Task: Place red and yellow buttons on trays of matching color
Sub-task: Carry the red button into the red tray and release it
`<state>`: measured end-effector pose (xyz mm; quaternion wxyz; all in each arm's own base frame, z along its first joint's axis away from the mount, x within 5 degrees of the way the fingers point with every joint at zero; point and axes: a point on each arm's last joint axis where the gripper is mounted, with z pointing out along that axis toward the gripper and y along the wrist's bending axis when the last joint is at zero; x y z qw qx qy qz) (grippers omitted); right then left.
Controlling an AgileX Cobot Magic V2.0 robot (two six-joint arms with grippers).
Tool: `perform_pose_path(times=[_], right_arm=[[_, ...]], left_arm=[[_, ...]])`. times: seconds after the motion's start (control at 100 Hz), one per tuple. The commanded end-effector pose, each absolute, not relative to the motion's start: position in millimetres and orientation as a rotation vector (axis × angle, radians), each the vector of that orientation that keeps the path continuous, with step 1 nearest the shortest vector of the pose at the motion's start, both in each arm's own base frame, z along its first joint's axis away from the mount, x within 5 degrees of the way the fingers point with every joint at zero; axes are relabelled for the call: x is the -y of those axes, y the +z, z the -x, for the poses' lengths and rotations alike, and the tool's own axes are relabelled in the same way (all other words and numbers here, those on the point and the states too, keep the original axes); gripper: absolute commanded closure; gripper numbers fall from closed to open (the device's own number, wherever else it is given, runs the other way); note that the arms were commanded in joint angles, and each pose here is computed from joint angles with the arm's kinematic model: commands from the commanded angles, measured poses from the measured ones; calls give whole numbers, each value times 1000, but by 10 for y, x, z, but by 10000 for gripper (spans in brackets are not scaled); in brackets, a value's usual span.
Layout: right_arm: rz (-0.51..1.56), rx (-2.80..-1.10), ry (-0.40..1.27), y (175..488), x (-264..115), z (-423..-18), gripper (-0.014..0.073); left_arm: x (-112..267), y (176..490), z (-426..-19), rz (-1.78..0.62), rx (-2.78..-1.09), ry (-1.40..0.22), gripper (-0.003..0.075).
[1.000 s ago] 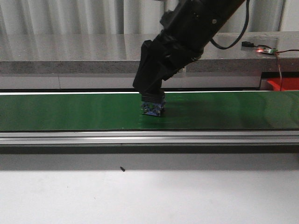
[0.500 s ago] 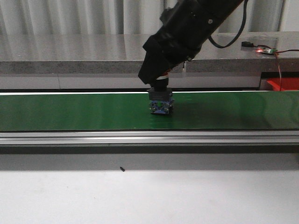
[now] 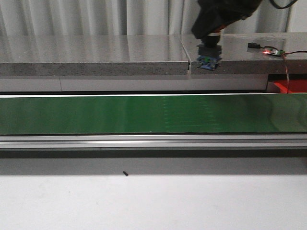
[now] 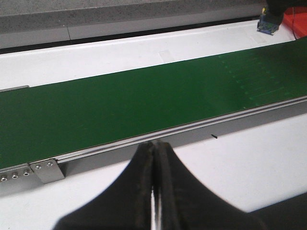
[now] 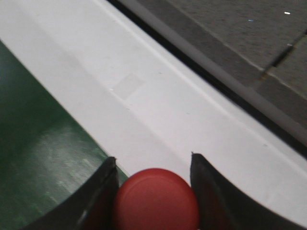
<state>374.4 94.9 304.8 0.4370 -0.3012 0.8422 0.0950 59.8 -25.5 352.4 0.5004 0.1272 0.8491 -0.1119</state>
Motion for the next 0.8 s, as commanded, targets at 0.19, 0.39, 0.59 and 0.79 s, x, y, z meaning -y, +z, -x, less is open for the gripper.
perform_pose_path(times=[0.19,0.39,0.59,0.79], right_arm=[[414,-2022,86,3430,-74,-3810,410],[172,-1996,45,3463,457,-3824,410],[-22,-1990,34,3365,871,-3849,410],[-134,-1984,4,3251,1109,-3886,410]], left_arm=[[268,3647,-620,-286,-1971,-298,739],[268,3647,-620,-286,-1971,-298,739],[268,3647,-620,-286,-1971,-298,739],[268,3647,-620,-286,-1971,-298,739]])
